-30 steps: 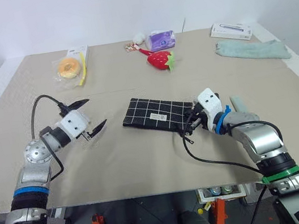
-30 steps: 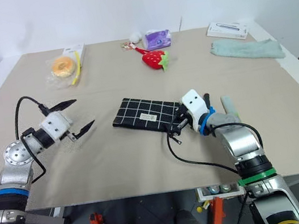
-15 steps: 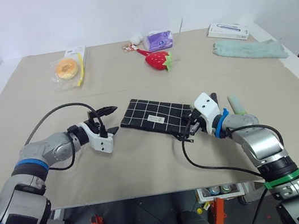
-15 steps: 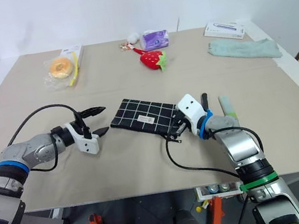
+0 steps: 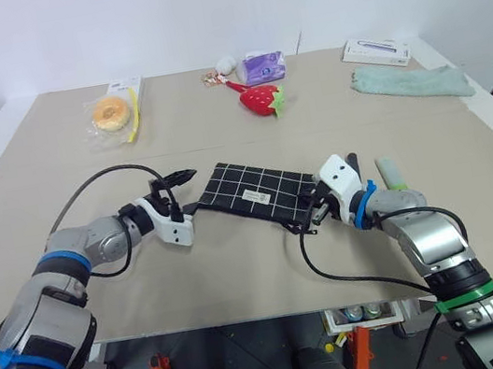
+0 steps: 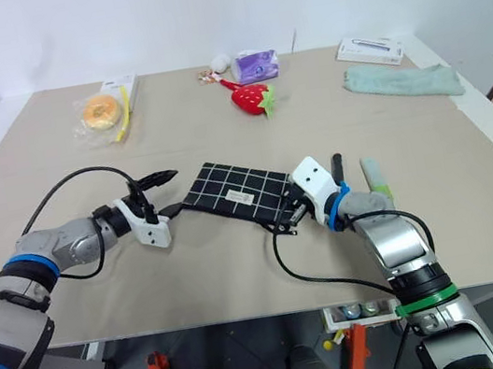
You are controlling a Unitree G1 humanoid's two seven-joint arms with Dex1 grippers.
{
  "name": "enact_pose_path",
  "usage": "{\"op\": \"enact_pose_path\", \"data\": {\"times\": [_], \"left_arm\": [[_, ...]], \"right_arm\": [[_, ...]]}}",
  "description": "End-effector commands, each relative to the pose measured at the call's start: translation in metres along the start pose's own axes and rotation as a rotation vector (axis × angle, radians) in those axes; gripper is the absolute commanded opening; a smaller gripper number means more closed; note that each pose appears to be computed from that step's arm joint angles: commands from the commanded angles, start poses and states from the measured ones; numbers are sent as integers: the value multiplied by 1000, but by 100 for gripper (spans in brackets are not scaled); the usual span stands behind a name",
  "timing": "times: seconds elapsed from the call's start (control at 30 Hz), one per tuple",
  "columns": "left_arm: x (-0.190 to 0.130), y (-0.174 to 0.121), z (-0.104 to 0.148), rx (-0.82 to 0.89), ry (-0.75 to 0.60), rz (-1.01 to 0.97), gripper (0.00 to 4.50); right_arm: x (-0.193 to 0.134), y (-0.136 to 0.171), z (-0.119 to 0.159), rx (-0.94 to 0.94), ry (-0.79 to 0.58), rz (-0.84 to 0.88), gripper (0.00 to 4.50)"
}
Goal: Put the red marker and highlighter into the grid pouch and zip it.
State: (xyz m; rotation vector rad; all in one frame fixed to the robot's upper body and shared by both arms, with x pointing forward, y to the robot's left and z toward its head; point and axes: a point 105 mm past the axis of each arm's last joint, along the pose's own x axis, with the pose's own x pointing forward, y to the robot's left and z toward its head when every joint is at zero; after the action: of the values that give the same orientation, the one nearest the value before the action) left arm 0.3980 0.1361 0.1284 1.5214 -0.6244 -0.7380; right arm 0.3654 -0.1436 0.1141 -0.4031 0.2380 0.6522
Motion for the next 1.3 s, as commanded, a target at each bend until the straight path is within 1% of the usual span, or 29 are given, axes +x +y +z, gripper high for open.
{"op": "enact_pose_path", "data": {"times": [0.03, 0.07, 0.1, 0.13, 0.17, 0.27, 0.3, 0.53, 0.6, 0.73, 0.9, 1.03, 1.13, 1.17, 1.3], "left_arm": [[2, -4, 9, -44, -46, -17, 371], [1, -5, 10, -57, -52, -20, 306], [1, -5, 11, -65, -56, -23, 266], [0, -6, 11, -72, -61, -27, 205], [0, -7, 14, -87, -72, -38, 170], [-4, -15, 22, -142, -117, -85, 11], [-5, -17, 24, -155, -124, -94, 2], [-17, -29, 35, -234, -183, -206, 2], [-24, -40, 43, -262, -211, -296, 2], [-42, -50, 66, -325, -250, -439, 2], [-57, -54, 96, -398, -267, -567, 2], [-58, -50, 110, -435, -259, -597, 2], [-55, -48, 109, -443, -230, -585, 2], [-56, -50, 106, -445, -209, -592, 2], [-59, -60, 88, -462, -111, -611, 2]], "right_arm": [[2, 12, 2, -13, -4, 51, 0], [2, 12, 1, -13, -4, 51, 0], [2, 12, 1, -13, -4, 51, 0], [2, 12, 1, -14, -4, 51, 0], [2, 12, 1, -17, -4, 52, 0], [2, 12, 4, -35, -8, 60, 0], [3, 12, 4, -41, -9, 60, 0], [1, 5, 10, -120, -28, 48, 0], [0, 1, 11, -143, -25, 36, 0], [1, -4, 15, -194, -34, 34, 0], [10, -1, 23, -248, -49, 61, 0], [16, 3, 27, -260, -61, 75, 0], [15, 7, 32, -237, -87, 94, 0], [11, 10, 39, -218, -124, 111, 0], [-14, 21, 58, -57, -228, 192, 0]]}}
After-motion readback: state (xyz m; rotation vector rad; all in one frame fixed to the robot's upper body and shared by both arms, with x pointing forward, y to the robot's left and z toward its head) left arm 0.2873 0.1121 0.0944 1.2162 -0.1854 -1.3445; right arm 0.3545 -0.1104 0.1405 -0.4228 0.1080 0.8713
